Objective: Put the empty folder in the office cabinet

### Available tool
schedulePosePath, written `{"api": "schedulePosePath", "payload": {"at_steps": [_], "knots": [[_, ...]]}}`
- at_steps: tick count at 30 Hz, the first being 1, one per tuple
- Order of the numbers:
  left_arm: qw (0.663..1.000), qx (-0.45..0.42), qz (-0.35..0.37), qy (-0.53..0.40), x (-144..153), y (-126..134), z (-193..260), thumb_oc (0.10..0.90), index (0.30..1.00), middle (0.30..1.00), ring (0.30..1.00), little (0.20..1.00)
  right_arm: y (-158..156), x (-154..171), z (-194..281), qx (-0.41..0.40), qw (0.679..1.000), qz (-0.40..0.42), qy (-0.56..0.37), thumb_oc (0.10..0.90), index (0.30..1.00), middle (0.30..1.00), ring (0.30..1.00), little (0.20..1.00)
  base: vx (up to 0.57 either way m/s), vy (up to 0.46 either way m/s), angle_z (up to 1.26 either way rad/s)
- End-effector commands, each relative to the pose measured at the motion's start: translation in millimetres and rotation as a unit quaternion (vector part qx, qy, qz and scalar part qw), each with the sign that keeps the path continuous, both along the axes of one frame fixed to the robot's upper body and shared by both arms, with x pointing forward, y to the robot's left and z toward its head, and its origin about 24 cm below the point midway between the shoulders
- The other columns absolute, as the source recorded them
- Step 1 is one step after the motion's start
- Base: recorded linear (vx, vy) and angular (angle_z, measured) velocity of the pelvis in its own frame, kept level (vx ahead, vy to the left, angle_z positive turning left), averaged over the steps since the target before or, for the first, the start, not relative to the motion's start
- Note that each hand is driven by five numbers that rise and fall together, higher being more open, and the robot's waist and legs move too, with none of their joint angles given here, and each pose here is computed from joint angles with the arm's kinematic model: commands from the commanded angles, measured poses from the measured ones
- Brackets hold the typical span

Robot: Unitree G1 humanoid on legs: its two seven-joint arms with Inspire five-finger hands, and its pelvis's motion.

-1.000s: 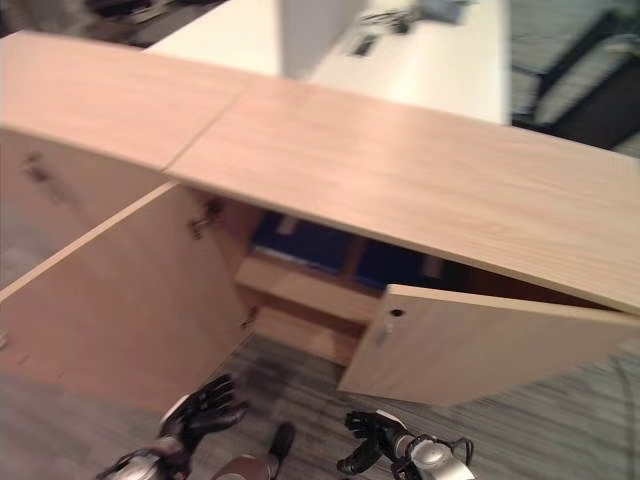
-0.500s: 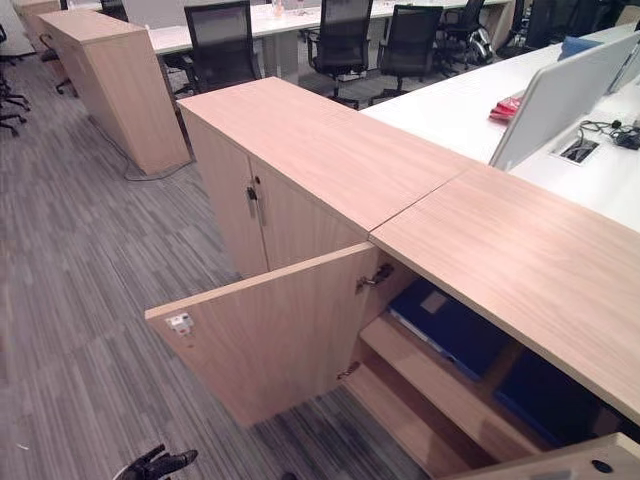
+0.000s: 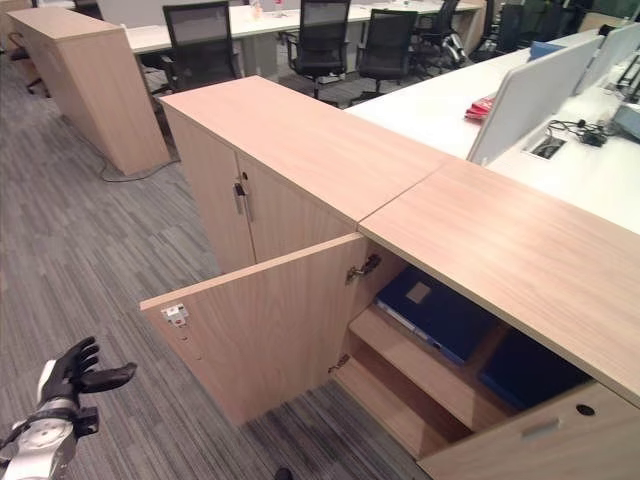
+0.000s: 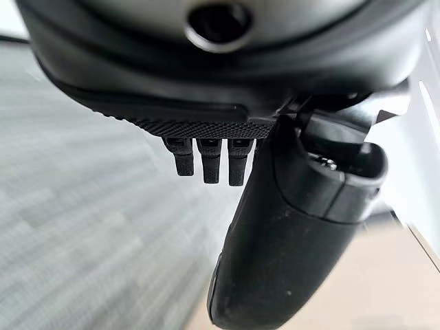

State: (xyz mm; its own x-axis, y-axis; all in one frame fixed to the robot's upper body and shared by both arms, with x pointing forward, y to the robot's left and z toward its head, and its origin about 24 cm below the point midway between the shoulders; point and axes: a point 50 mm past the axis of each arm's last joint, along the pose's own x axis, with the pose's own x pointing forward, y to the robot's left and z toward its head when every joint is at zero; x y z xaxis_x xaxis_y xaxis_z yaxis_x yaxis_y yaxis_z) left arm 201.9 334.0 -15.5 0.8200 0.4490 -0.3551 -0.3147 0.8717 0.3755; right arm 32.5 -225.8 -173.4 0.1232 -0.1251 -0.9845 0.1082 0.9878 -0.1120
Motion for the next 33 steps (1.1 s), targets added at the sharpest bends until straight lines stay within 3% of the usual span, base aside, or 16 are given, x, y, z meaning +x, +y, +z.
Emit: {"api": "schedulePosePath", "payload": {"at_steps": [1,6,8,13,18,21,26,33], "knots": [[0.988,0.015,-0.06,-0.145,45,-8,56,0.8,0.9,0.9,0.9,0.9,-17,-1,4,-0.02,1.0,0.013,0.014,0.8,0.9,0.9,0.9,0.9,0.01,0.003,-0.28],[0.958,0.085,-0.218,-0.165,65,-45,89,0.8,0.9,0.9,0.9,0.9,-21,-4,5,-0.02,1.0,0.002,0.017,0.8,0.9,0.9,0.9,0.9,0.01,-0.004,-0.07],[0.916,0.136,-0.331,-0.182,72,-79,112,0.8,0.9,0.9,0.9,0.9,-21,-4,4,-0.015,1.0,-0.001,0.017,0.8,0.9,0.9,0.9,0.9,0.01,-0.031,0.04],[0.853,0.06,-0.471,-0.216,61,-131,129,0.8,0.9,0.9,0.9,0.9,-17,-1,4,-0.005,1.0,-0.004,0.014,0.8,0.9,0.9,0.9,0.9,0.01,-0.023,0.13],[0.8,-0.065,-0.538,-0.257,44,-172,138,0.8,0.9,0.9,0.9,0.9,-4,4,1,0.012,1.0,0.002,0.01,0.8,0.9,0.9,0.9,0.9,0.0,-0.044,0.03],[0.742,-0.22,-0.576,-0.265,38,-228,136,0.8,0.9,0.9,0.9,0.9,12,17,-1,0.024,0.999,0.024,-0.001,0.8,0.9,0.9,0.9,0.9,-0.04,-0.075,-0.67],[0.663,-0.263,-0.663,-0.228,28,-276,143,0.8,0.9,0.9,0.9,0.9,20,21,-2,0.028,0.998,0.052,0.002,0.8,0.9,0.9,0.9,0.9,-0.04,-0.057,-0.58],[0.632,-0.273,-0.696,-0.204,22,-296,141,0.8,0.9,0.9,0.9,0.9,26,30,-2,0.032,0.997,0.071,-0.008,0.8,0.9,0.9,0.9,0.9,-0.03,-0.074,-0.57]]}}
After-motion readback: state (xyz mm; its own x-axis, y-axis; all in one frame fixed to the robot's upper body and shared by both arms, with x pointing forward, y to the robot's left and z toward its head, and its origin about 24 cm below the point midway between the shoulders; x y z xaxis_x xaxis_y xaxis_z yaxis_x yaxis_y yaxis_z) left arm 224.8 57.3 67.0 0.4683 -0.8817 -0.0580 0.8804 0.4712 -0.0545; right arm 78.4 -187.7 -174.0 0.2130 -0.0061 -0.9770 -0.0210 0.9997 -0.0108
